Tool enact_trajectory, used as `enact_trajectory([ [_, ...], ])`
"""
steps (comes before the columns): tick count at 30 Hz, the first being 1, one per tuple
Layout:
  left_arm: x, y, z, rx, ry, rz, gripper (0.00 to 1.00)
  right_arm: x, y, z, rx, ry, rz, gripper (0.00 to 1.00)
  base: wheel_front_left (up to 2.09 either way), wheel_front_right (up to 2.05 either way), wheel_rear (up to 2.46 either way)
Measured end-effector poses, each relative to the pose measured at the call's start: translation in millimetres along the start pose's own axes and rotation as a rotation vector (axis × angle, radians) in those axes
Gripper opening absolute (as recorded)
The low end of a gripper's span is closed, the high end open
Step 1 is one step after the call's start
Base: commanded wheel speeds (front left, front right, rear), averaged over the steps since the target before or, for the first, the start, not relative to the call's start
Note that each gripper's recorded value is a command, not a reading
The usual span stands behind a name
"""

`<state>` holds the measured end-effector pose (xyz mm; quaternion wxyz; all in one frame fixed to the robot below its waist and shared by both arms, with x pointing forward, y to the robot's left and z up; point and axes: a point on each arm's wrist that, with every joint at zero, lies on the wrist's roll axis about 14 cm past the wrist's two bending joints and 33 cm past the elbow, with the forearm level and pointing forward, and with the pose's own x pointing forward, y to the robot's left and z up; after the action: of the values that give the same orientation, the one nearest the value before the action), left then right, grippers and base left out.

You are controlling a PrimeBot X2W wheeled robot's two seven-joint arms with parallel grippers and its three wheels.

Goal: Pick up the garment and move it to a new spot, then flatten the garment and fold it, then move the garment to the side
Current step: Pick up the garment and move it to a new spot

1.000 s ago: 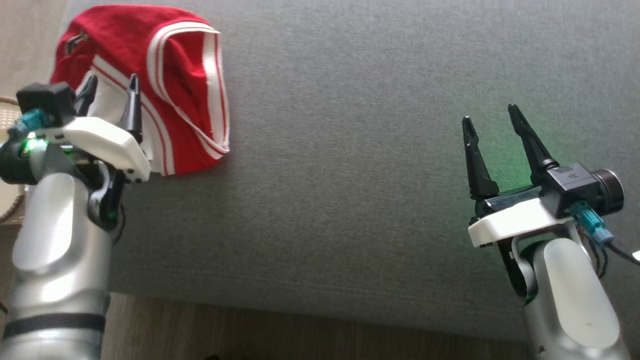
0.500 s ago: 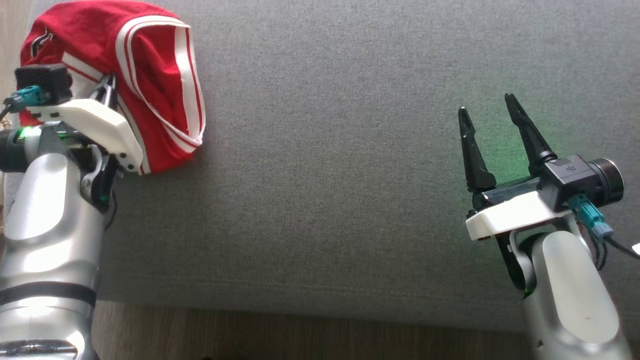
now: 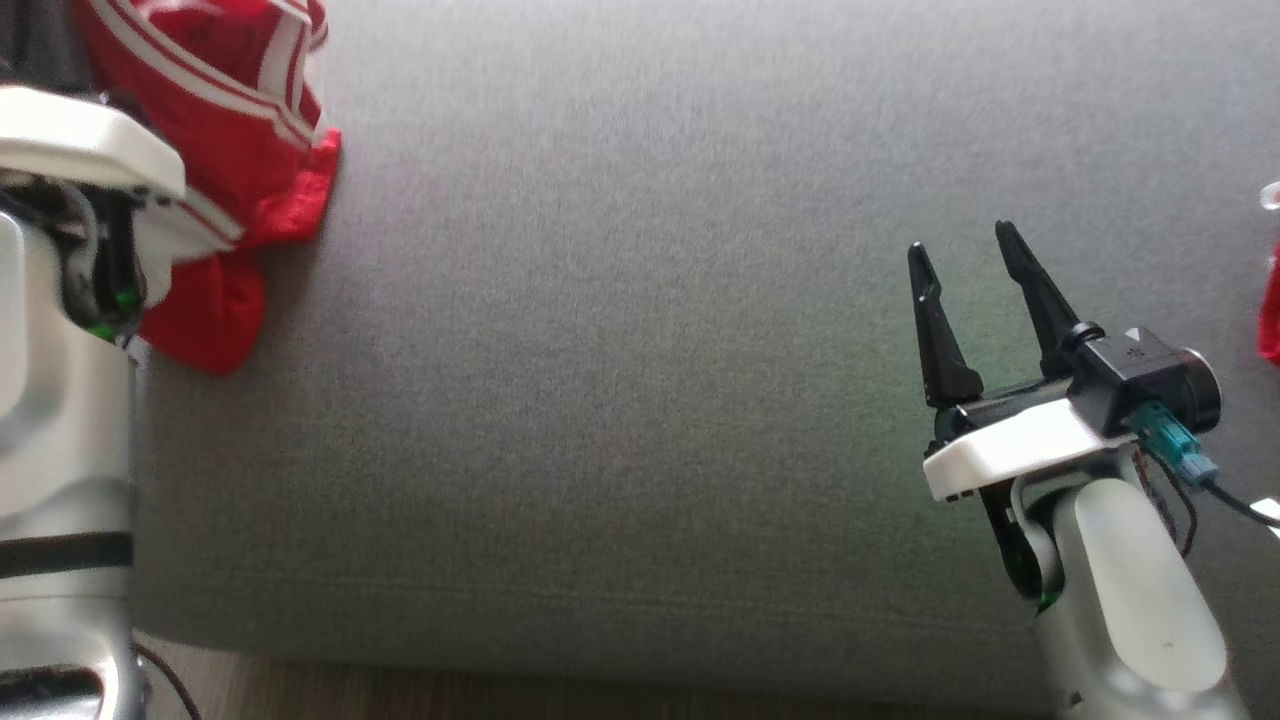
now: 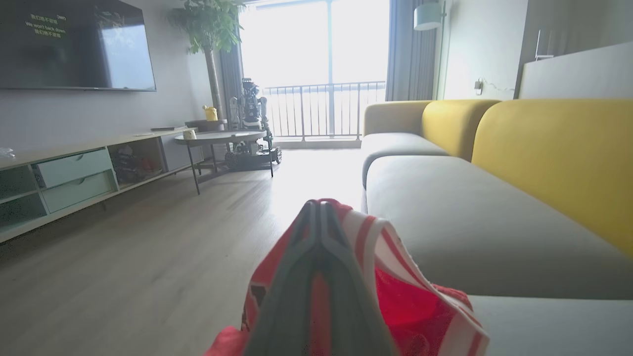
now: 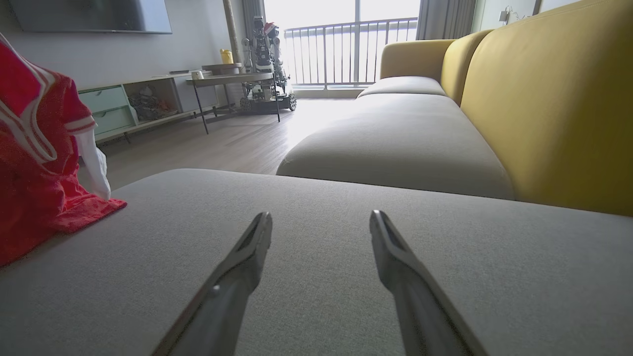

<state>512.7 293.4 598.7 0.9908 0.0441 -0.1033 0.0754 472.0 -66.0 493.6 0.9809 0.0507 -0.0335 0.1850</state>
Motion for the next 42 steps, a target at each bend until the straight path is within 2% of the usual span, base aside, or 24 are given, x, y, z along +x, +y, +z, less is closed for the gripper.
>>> enact_trajectory([
  [3, -2, -4, 47, -0.001, -0.13, -0.022, 0.0, -8, -1, 12, 0.007, -0.023, -0.012, 1.0, 0.0, 0.0, 0.0],
  [8, -11, -21, 78, -0.036, -0.221, -0.066, 0.0, -20, -10, 24, 0.005, -0.044, -0.047, 1.0, 0.0, 0.0, 0.0],
  [17, -16, -114, 107, -0.148, -0.267, -0.277, 0.0, -45, -52, 49, -0.016, -0.105, -0.175, 1.0, 0.0, 0.0, 0.0],
  [25, -14, -198, 91, -0.266, -0.219, -0.421, 0.0, -70, -92, 63, -0.038, -0.142, -0.299, 1.0, 0.0, 0.0, 0.0],
  [32, -24, -287, 67, -0.376, -0.149, -0.589, 0.0, -86, -119, 75, -0.058, -0.171, -0.38, 1.0, 0.0, 0.0, 0.0],
  [36, -30, -328, 48, -0.406, -0.105, -0.656, 0.0, -98, -133, 75, -0.068, -0.162, -0.426, 1.0, 0.0, 0.0, 0.0],
  [37, -33, -337, 41, -0.41, -0.085, -0.676, 0.44, -102, -136, 74, -0.067, -0.159, -0.438, 1.0, 0.0, 0.0, 0.0],
  [38, -38, -348, 32, -0.403, -0.06, -0.698, 1.0, -105, -139, 74, -0.069, -0.155, -0.449, 1.0, 0.0, 0.0, 0.0],
  [42, -64, -383, -5, -0.355, 0.053, -0.798, 1.0, -114, -147, 73, -0.076, -0.147, -0.481, 1.0, 0.0, 0.0, 0.0],
])
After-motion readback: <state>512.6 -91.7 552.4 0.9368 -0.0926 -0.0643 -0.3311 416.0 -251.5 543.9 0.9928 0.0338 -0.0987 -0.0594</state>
